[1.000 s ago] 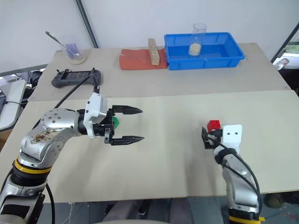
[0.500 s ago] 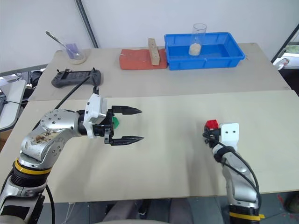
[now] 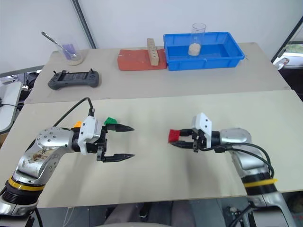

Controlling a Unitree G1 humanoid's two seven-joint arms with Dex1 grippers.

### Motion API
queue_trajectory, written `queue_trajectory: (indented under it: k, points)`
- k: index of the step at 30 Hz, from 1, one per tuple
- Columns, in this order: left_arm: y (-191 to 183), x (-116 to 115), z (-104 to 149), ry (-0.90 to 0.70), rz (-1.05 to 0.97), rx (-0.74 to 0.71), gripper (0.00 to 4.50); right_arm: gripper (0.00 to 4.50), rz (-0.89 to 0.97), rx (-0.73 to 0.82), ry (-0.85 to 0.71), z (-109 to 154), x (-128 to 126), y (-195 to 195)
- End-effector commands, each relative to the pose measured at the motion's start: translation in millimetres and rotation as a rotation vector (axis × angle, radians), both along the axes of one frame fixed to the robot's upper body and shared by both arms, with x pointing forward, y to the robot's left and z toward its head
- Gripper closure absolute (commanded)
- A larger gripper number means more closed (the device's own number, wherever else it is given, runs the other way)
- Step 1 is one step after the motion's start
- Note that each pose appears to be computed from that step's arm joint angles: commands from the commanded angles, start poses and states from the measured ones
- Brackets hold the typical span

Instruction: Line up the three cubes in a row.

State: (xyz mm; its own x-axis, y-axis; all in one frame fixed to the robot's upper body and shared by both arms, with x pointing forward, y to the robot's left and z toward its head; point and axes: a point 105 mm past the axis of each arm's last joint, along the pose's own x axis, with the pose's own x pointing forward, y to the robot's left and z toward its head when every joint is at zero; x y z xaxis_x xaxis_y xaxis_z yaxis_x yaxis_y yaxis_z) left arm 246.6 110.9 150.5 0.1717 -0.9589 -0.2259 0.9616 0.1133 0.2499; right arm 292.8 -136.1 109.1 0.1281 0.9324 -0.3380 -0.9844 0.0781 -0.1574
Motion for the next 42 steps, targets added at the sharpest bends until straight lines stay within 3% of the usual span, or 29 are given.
queue_trajectory:
  k: [1,11,13,19,23,28,35,39,42]
  points:
    - [1.9,-12.1,7.7,-0.061,-0.005,0.004,0.00,3.06,0.113,-0.099,-0.041,-4.5,6.3,-20.9]
    - [0.7,-22.1,-0.1,-0.040,0.019,0.003,0.00,3.06,0.150,-0.139,-0.004,-12.2,22.2,-23.8]
    - [0.5,-23.2,0.1,-0.037,0.019,0.003,0.00,2.03,0.148,-0.138,-0.002,-11.0,24.3,-22.7]
    - [-1.0,-24.8,-0.3,-0.026,0.010,0.004,0.00,0.03,0.124,-0.183,-0.005,-11.7,28.0,-34.9]
    - [1.2,-20.7,-3.8,-0.005,0.057,-0.016,0.00,0.03,0.097,-0.190,-0.007,-6.0,28.0,-45.2]
    - [13.7,-7.9,-12.7,0.009,0.268,-0.082,0.00,0.03,0.071,-0.166,-0.029,13.2,19.0,-56.3]
    - [45.6,9.6,-42.2,-0.036,0.766,-0.194,0.00,0.03,0.027,0.074,-0.109,99.3,-10.8,1.2]
    - [61.0,22.8,-56.9,-0.053,0.964,-0.234,0.00,0.03,0.002,0.231,-0.088,137.6,-22.2,36.8]
    - [73.3,37.1,-60.5,-0.067,1.077,-0.270,0.00,0.03,-0.007,0.280,-0.062,152.2,-26.1,53.2]
